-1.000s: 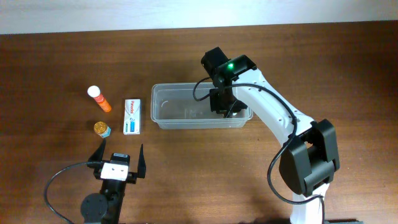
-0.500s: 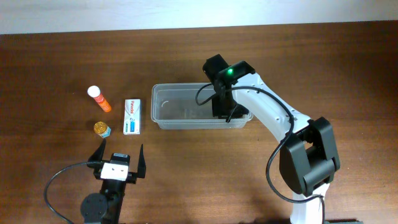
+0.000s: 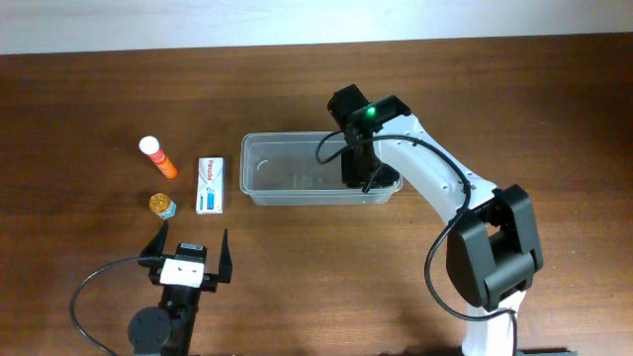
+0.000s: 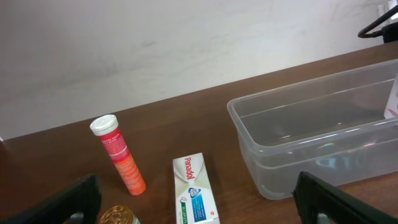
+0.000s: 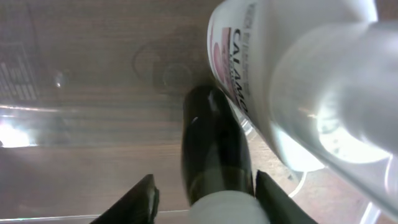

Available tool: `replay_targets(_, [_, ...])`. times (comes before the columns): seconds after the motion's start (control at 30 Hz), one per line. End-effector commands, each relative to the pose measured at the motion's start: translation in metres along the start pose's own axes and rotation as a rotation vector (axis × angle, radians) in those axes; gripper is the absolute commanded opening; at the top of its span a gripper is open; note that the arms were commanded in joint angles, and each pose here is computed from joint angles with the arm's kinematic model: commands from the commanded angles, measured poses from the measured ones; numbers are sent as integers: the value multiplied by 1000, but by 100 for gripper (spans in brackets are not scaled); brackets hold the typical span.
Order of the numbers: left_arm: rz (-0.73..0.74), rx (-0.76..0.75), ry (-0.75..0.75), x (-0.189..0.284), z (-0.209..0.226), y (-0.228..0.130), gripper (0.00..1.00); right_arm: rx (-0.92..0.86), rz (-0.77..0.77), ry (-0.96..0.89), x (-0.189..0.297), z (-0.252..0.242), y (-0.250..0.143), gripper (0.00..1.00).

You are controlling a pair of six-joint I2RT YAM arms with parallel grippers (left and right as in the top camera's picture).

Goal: Pack container
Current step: 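Carry the dark bottle over and lower it into the container, then release the dark bottle and retract the right arm to the right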

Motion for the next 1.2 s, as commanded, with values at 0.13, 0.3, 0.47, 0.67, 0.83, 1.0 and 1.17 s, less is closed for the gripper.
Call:
replay_targets(0.13, [4,10,9,0,2,-2,99,-16,-25,2,8,-4,2,61])
replay_targets(0.3, [4,10,9,0,2,-2,99,-24,-39,10,20,-6,5,77])
replay_targets(0.47, [4,10,9,0,2,-2,99,-28,-68,24,45,-8,11,81])
replay_targets(0.67, [4,10,9,0,2,-2,99,5,-88,91,65,2,16,82])
replay_targets(0.83, [4,10,9,0,2,-2,99,12,-106,100,89,1,18,82])
replay_targets(1.0, [4,10,9,0,2,-2,99,42,-174,101,136,-10,23,86])
replay_targets(1.17, [4,10,9,0,2,-2,99,-60,-359,6,197,-66,44,91])
Point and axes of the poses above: each gripper's point midway between its finger pads, its own x axis back along the fingers, its own z axis along the line the jaws close on, y = z × x, the point moved 2 cm from there along x, back along the fingers, and after that the axes turned 2 degrees about x, right-handed, at the moved point
